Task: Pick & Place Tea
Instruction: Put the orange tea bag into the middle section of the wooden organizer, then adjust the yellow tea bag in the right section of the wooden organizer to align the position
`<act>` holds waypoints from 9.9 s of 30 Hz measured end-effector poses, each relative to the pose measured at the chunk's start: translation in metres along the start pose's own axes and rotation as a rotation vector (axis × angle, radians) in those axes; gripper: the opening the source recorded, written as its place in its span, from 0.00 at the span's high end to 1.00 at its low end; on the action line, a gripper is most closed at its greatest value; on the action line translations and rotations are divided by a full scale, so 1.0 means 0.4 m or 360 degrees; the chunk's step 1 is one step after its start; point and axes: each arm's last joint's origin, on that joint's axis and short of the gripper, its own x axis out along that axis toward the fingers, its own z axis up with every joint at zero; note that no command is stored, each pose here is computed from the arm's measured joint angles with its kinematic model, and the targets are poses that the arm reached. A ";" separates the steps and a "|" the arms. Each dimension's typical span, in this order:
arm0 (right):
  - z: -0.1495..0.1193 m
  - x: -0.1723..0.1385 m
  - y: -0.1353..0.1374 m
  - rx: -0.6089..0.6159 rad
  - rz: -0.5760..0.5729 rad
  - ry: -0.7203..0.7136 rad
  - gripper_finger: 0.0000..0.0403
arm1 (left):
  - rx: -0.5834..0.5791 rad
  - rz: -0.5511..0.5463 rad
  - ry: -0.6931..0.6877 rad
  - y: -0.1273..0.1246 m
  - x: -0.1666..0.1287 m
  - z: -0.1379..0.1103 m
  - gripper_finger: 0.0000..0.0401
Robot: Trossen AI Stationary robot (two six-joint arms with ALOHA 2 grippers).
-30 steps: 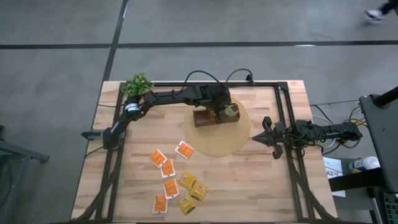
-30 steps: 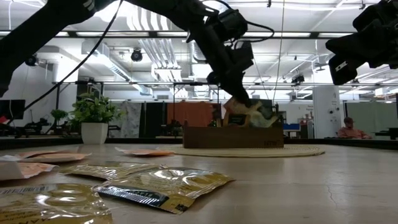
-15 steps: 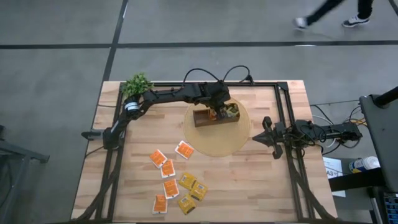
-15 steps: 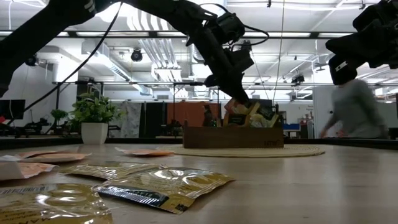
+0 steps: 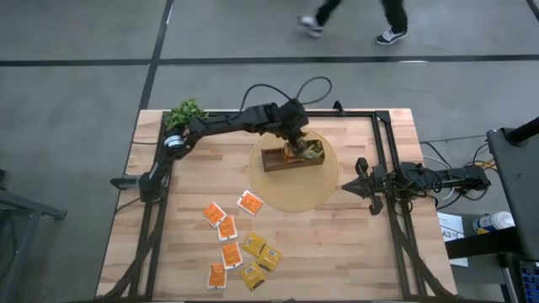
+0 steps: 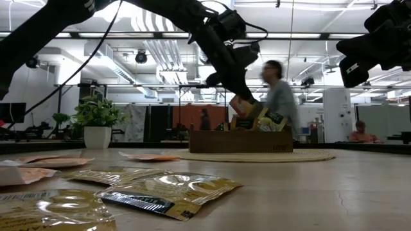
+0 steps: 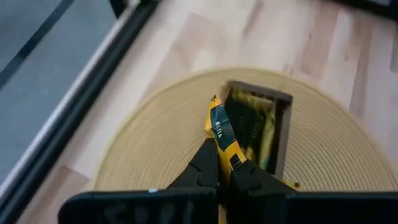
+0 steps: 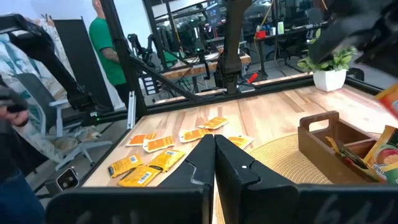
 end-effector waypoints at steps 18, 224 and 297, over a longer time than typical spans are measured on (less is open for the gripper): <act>0.000 0.000 0.000 0.0000 0.0000 0.0000 0.98 | -0.0276 -0.0259 -0.0229 0.029 -0.039 -0.031 1.00; 0.000 0.000 0.000 0.0000 -0.0001 0.0000 0.98 | -0.0143 -0.0412 -0.0555 -0.028 0.122 -0.089 1.00; 0.000 0.000 0.000 0.0000 -0.0001 0.0000 0.98 | -0.0481 -0.0264 -0.1042 -0.045 0.139 -0.231 1.00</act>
